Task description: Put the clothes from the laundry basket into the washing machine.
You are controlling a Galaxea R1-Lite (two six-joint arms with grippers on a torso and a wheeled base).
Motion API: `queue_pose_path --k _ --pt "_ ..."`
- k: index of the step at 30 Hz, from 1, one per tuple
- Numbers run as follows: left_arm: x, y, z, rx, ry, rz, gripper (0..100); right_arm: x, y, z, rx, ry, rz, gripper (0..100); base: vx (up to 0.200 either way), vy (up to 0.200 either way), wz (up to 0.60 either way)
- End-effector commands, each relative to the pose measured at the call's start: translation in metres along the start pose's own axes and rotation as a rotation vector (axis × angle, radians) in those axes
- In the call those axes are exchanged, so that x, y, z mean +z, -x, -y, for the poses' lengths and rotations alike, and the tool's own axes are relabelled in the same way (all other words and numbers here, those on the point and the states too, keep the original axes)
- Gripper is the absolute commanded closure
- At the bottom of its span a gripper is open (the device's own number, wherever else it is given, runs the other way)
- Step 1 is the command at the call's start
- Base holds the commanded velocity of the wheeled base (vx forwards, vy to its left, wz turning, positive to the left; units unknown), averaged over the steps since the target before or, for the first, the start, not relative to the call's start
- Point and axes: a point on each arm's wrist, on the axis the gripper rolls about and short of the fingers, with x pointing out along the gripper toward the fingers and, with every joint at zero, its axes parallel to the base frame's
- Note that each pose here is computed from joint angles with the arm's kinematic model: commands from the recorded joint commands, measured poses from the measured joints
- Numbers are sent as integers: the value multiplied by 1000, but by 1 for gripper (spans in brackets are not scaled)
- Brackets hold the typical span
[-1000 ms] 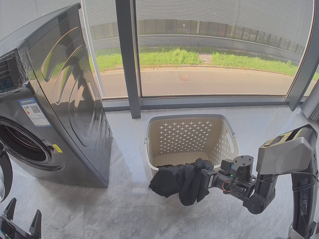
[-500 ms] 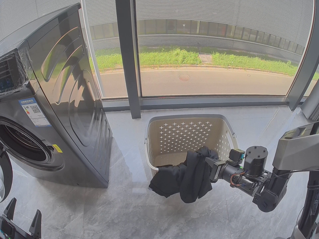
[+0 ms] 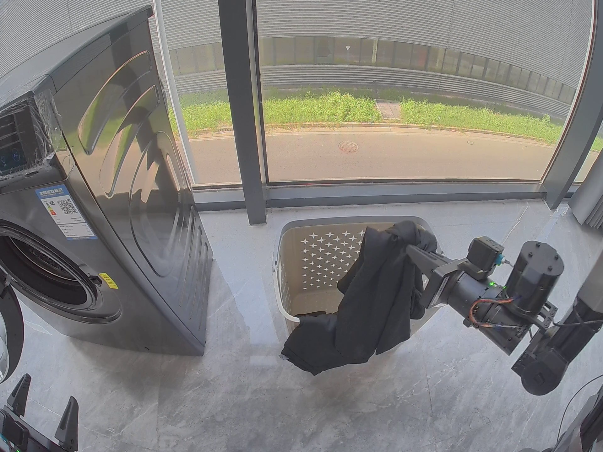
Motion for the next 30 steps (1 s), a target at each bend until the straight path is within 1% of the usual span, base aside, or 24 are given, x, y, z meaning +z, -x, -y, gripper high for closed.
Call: queue_pose_path --k 1,4,5,6,11,12,13,14,15,20,25,28,30 --pt "-5 0 0 0 0 1 0 34 24 -12 38 53 114 100 0 0 0" --pt "-5 0 0 0 2 1 0 47 32 -14 46 73 161 100 0 0 0" --pt "-5 0 0 0 2 1 0 47 32 -14 46 73 161 100 0 0 0" --pt "-5 0 0 0 2 1 0 54 36 -16 50 75 174 100 0 0 0" --pt "-5 0 0 -1 2 1 0 59 42 -21 65 76 168 100 0 0 0" --pt "-5 0 0 -1 2 1 0 60 42 -21 62 90 172 100 0 0 0" --pt "-5 0 0 -1 2 1 0 60 42 -20 54 97 174 100 0 0 0" --pt "-5 0 0 -1 2 1 0 61 42 -18 31 124 181 100 0 0 0" --pt "-5 0 0 -1 2 1 0 61 42 -18 16 132 180 100 0 0 0" --pt "-5 0 0 -3 6 1 0 61 42 -19 -19 136 182 100 0 0 0" --pt "-5 0 0 -3 6 1 0 59 41 -15 -92 135 161 100 0 0 0" --pt "-5 0 0 -3 6 1 0 58 41 -15 -106 134 159 100 0 0 0" --pt "-5 0 0 -3 6 1 0 58 41 -16 -101 133 160 100 0 0 0"
